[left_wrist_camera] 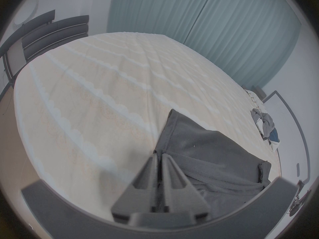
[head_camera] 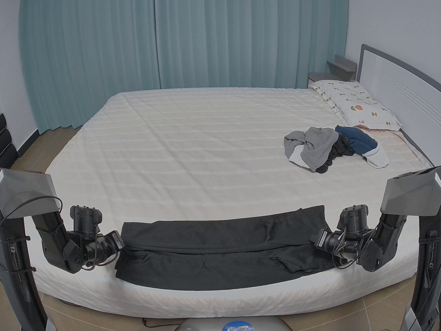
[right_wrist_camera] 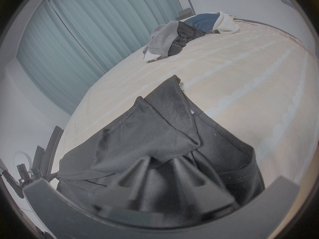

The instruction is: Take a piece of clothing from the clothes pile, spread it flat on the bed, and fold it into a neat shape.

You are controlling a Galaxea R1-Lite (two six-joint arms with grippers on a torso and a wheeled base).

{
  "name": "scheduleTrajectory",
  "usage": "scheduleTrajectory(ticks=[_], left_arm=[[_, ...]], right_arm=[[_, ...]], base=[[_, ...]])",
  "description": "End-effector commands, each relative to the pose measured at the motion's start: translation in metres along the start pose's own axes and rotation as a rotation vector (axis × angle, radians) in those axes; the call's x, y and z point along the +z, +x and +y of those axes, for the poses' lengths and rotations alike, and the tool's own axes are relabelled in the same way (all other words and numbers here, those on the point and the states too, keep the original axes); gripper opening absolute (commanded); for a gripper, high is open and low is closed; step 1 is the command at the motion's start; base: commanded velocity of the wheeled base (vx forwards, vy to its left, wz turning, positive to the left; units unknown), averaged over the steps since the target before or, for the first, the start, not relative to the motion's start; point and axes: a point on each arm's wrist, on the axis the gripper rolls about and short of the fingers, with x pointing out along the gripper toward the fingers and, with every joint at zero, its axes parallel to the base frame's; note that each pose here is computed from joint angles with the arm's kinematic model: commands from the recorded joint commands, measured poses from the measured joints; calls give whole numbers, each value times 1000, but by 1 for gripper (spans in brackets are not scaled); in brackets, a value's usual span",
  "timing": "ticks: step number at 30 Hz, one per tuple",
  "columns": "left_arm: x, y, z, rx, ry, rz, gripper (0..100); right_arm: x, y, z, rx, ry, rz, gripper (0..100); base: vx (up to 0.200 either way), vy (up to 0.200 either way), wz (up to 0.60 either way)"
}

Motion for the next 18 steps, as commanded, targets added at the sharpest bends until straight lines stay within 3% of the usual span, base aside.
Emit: scheduleTrajectory(ticks=[1,7,13,18], left_arm=[[-3,-2,-1,-1,5,8,100],[-4,-14,-2,-6,8,4,100],[12,-29,-5,-43,-13,-59,100],[17,-26,-8,-171,-9,4,100]], right_arm=[[0,1,0,3,4,-2,100],[15,-16,3,22,65,-53,100],[25,-47,-1,66,242,-55,100],[16,-69,-11,117,349,18,100]], base=[[0,0,0],[0,0,0],[0,0,0],[0,0,0]])
